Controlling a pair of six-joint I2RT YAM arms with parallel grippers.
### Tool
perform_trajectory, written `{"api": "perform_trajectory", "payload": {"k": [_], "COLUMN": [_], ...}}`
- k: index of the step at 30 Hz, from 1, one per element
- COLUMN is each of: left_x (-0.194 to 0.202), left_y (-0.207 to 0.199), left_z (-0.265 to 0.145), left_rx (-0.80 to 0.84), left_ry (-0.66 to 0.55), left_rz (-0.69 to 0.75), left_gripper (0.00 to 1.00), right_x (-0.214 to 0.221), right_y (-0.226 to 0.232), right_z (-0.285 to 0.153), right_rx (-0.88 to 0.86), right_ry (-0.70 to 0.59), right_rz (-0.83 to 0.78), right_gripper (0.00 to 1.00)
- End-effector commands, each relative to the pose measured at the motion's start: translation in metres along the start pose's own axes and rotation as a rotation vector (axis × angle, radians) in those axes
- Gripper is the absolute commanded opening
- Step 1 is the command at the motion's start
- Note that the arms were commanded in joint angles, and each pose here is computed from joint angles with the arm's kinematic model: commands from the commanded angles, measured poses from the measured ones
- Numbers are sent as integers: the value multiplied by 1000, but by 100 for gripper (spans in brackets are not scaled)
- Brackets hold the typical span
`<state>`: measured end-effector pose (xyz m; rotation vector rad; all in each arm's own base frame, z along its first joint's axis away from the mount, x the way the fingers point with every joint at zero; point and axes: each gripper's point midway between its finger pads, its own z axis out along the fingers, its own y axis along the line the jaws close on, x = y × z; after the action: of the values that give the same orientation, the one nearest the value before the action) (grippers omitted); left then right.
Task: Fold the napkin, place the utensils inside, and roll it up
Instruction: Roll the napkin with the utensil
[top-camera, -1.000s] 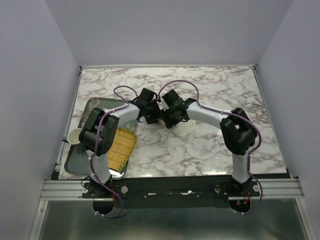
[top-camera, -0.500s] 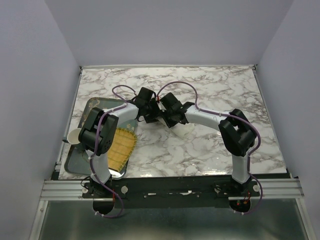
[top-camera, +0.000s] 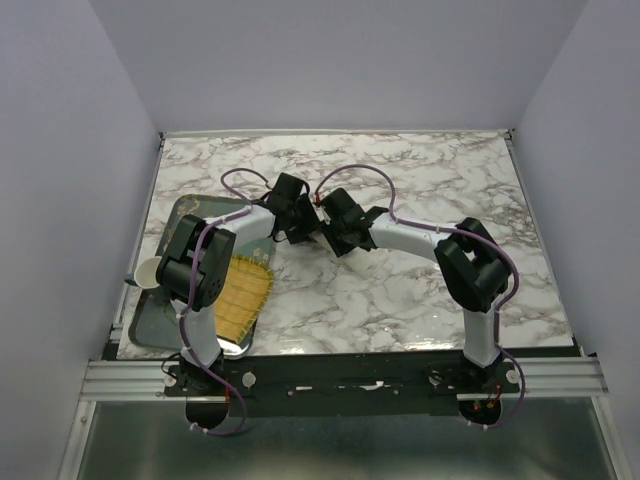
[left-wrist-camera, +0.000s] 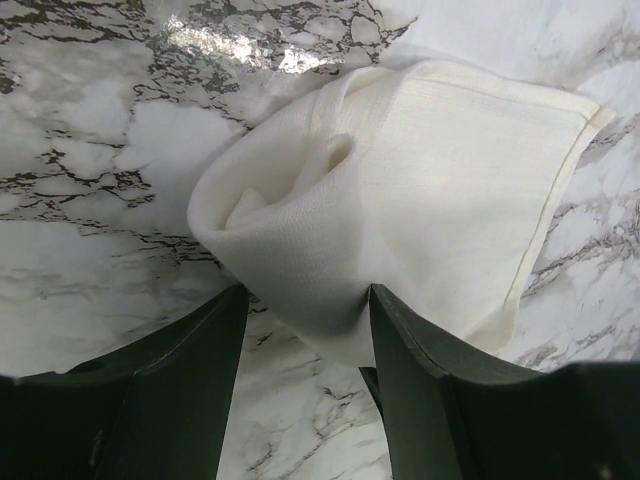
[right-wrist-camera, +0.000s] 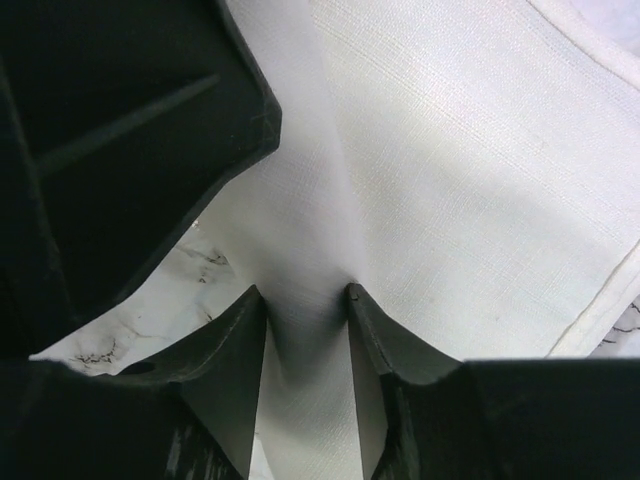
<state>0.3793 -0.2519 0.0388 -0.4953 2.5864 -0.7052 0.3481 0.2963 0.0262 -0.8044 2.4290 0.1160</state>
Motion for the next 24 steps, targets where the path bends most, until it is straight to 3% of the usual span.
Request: {"api": "perform_trajectory", "payload": {"k": [1, 5, 14, 18, 24], "left_x": [31, 15, 1, 11, 26], "left_y": [7, 1, -12, -10, -18], "left_z": [-10, -28, -63, -57, -31], "left_rx": [-12, -5, 36, 40, 87], "left_ry": [108, 46, -9, 42, 143], "left_rz": [64, 112, 152, 127, 96], "left_gripper": [64, 68, 72, 73, 65], "right_x": [73, 74, 61, 55, 55], "right_y": [3, 17, 36, 41, 36], "right_z": [31, 28, 13, 6, 2], "right_rx": [-19, -160, -508, -720, -909], "right_ry": [217, 234, 251, 275, 298], "right_rz": [9, 93, 302, 410, 515], "right_gripper": [39, 29, 25, 25, 28]}}
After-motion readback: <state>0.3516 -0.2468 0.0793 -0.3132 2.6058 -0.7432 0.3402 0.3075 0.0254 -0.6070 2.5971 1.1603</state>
